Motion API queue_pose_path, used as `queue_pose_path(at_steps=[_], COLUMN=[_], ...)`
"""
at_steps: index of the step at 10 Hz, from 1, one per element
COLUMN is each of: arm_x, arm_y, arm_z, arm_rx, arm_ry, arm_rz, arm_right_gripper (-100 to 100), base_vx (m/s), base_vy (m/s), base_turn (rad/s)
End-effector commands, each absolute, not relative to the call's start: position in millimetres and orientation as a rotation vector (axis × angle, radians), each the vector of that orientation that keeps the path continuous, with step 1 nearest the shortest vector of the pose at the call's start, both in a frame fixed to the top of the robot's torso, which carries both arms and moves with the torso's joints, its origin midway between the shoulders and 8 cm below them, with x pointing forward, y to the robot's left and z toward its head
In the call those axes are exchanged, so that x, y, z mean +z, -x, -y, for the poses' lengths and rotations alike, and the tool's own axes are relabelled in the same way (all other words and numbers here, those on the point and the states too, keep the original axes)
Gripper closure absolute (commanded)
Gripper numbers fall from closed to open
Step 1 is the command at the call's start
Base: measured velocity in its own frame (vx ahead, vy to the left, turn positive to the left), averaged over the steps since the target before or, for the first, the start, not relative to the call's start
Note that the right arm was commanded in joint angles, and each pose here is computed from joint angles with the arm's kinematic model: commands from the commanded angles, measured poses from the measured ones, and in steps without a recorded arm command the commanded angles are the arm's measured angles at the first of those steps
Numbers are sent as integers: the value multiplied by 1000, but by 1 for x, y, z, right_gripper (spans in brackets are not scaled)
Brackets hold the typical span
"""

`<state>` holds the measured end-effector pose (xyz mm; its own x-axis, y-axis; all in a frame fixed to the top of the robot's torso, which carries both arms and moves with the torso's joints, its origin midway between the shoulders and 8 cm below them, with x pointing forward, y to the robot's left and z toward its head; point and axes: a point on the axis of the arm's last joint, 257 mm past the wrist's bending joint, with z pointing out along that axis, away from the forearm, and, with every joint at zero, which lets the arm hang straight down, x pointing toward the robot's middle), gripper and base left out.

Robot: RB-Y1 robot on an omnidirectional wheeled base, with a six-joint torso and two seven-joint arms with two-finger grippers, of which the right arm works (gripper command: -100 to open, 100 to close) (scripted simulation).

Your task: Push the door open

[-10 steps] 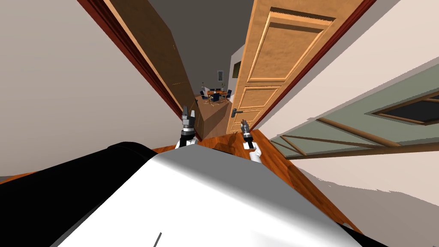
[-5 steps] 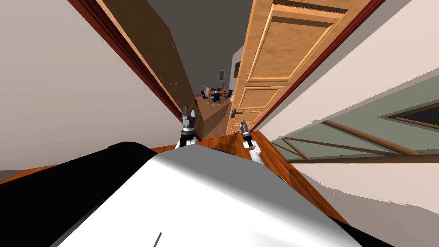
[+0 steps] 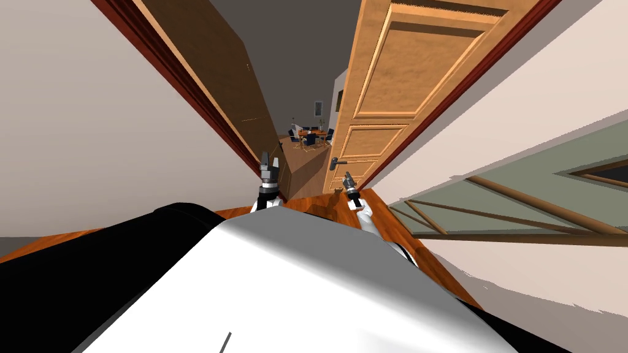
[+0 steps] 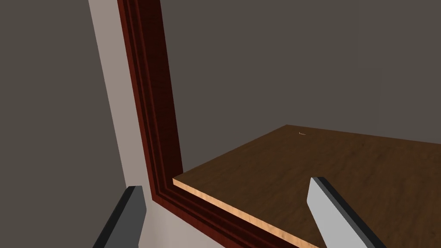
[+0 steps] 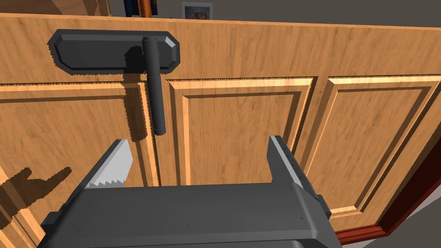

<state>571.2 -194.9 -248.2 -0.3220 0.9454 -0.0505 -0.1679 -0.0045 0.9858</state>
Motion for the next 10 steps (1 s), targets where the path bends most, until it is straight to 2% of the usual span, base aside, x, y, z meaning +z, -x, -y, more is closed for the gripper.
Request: queue_pose_path(at_steps=[1,10], arm_x=[-254,-286], arm_y=[-573,-597], arm_z=[196,202], arm_rx=[1501,1474], arm_ry=[-903,-996], arm_rz=[-1337,-1442], arm_right_gripper=[-100,-100], base_vx=[57,69], base_vy=[-48,-58], base_turn=[25,42])
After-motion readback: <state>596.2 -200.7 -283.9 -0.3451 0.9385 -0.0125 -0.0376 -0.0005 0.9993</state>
